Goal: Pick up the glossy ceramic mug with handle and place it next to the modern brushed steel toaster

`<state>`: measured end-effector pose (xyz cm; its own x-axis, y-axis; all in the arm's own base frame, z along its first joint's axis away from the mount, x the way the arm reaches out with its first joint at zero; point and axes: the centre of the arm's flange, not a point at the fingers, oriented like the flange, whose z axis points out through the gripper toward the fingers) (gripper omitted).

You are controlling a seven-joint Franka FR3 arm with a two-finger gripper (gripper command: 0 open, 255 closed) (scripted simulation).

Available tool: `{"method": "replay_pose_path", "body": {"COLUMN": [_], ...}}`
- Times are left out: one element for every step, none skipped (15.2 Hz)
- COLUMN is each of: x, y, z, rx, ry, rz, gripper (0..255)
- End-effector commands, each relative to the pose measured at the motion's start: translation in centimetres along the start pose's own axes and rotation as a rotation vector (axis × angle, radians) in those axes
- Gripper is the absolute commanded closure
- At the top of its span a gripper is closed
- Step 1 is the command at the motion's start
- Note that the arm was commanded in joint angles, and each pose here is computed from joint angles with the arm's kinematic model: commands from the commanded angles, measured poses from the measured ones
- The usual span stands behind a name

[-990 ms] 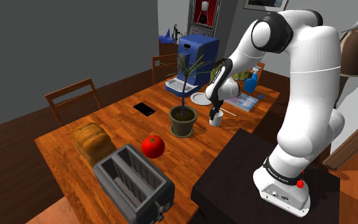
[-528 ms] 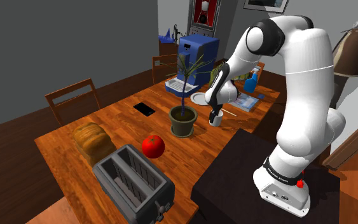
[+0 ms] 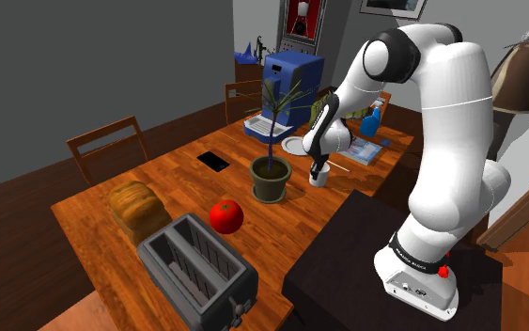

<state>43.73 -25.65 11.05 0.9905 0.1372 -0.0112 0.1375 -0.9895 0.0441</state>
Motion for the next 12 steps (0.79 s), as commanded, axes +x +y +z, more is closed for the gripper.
{"method": "replay_pose_path", "body": {"x": [0.0, 0.0, 0.0, 0.0, 0.0, 0.0, 0.0, 0.0, 0.0, 0.0, 0.0, 0.0], "y": [0.0, 0.0, 0.0, 0.0, 0.0, 0.0, 0.0, 0.0, 0.0, 0.1, 0.1, 0.1], "z": [0.0, 0.0, 0.0, 0.0, 0.0, 0.0, 0.0, -0.5, -1.1, -1.6, -2.1, -2.6], "rx": [0.000, 0.000, 0.000, 0.000, 0.000, 0.000, 0.000, 0.000, 0.000, 0.000, 0.000, 0.000], "ry": [0.000, 0.000, 0.000, 0.000, 0.000, 0.000, 0.000, 0.000, 0.000, 0.000, 0.000, 0.000], "rz": [0.000, 0.000, 0.000, 0.000, 0.000, 0.000, 0.000, 0.000, 0.000, 0.000, 0.000, 0.000], "gripper": [255, 255, 255, 255, 255, 255, 255, 255, 255, 255, 255, 255]}}
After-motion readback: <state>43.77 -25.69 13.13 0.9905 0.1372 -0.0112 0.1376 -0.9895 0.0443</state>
